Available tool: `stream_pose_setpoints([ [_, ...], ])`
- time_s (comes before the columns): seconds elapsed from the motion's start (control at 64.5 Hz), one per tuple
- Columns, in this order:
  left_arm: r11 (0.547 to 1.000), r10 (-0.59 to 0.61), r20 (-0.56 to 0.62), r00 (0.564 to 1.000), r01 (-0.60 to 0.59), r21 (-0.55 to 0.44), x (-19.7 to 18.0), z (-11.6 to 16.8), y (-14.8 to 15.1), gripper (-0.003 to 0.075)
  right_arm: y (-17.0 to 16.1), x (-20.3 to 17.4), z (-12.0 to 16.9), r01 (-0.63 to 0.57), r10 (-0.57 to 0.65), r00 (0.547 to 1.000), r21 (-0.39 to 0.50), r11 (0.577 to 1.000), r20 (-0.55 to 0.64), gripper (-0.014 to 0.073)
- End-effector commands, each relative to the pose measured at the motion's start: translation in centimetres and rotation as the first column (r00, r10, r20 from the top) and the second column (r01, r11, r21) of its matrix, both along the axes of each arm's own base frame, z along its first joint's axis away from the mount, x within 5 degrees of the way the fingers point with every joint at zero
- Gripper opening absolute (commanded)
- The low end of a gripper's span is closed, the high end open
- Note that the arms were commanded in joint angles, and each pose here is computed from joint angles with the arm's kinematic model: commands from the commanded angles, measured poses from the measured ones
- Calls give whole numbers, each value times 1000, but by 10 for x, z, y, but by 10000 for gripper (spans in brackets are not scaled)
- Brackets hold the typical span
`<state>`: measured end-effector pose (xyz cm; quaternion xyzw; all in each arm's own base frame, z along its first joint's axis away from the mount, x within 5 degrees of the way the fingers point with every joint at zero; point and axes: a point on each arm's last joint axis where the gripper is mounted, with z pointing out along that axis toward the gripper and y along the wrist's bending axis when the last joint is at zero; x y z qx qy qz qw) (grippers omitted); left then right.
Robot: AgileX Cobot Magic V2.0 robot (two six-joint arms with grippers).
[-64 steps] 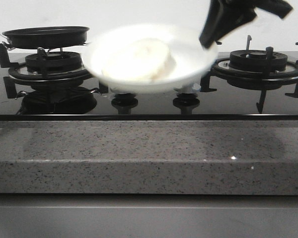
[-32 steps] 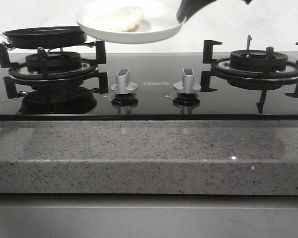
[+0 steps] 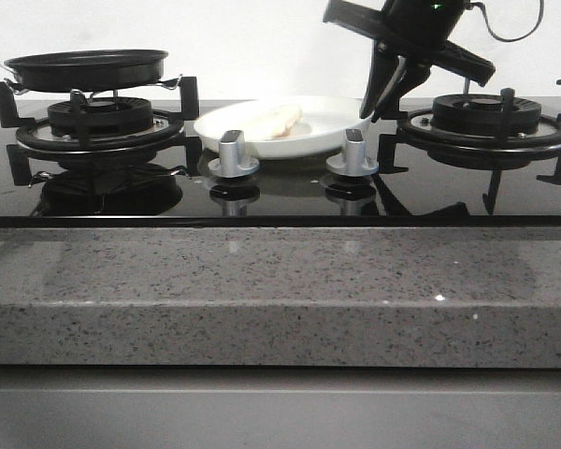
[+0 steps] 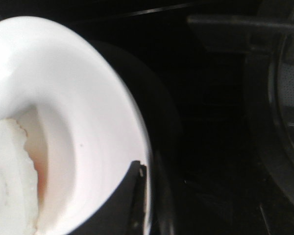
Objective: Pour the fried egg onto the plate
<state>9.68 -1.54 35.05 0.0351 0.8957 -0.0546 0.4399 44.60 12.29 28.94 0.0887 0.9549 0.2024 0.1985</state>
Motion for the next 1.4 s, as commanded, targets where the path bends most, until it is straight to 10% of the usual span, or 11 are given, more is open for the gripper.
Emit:
stream_pose_setpoints([
  [0.0,1000,1,91,996,1,-21,3,13,-1,534,-2,-7,46,15,-23,989,56,998,143,214],
  [0.31,1000,1,91,996,1,-21,3,13,-1,534,-9,-32,90,4,-16,973,53,999,231,277],
  [0.744,1000,1,91,996,1,-21,3,13,-1,534,-43,-144,143,-86,149,917,-180,980,371,277],
  [1.38,1000,1,91,996,1,-21,3,13,-1,534,-88,-330,61,-121,246,870,-298,947,427,277],
])
